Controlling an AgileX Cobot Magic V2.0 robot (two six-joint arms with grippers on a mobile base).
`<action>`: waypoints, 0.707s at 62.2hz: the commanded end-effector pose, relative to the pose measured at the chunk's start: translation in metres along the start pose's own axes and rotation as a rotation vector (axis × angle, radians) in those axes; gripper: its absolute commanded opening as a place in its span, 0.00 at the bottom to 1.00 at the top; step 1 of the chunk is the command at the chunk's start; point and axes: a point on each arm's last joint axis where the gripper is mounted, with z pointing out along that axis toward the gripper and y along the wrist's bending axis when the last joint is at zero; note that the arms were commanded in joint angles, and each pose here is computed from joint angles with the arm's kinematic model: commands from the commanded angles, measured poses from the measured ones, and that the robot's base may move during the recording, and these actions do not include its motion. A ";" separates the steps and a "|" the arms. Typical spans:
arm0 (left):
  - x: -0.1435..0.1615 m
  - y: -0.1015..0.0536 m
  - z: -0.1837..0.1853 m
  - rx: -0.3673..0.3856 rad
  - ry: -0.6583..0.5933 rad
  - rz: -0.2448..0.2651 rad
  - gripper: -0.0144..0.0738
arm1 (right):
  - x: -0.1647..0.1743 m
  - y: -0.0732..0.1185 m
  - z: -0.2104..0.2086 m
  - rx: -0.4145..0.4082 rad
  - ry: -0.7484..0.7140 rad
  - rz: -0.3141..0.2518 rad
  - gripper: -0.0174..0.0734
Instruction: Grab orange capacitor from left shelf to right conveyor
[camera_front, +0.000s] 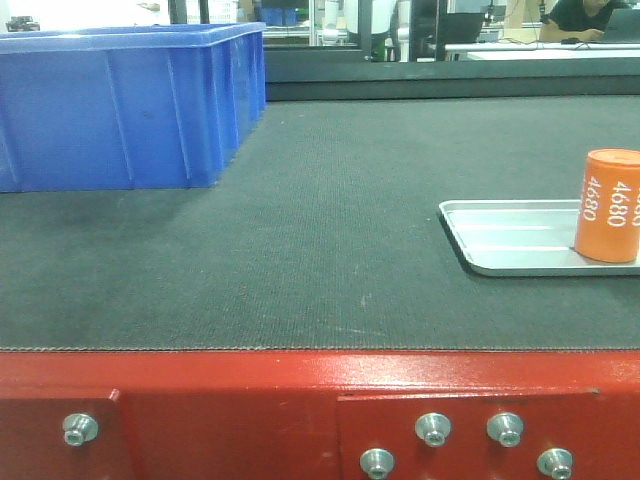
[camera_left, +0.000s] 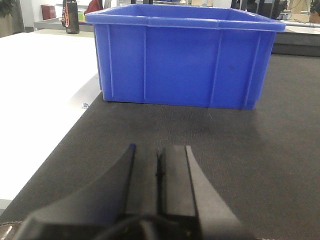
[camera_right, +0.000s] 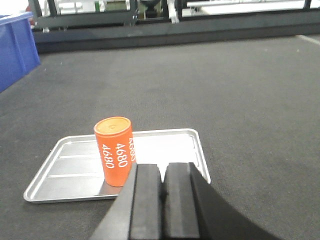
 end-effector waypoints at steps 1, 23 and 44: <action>-0.010 0.000 -0.002 0.003 -0.106 -0.004 0.02 | -0.010 0.000 -0.004 -0.002 -0.149 -0.013 0.25; -0.010 0.000 -0.002 0.003 -0.106 -0.004 0.02 | 0.003 -0.002 -0.008 -0.007 -0.196 -0.013 0.25; -0.010 0.000 -0.002 0.003 -0.106 -0.004 0.02 | 0.004 -0.002 -0.008 -0.006 -0.191 -0.013 0.25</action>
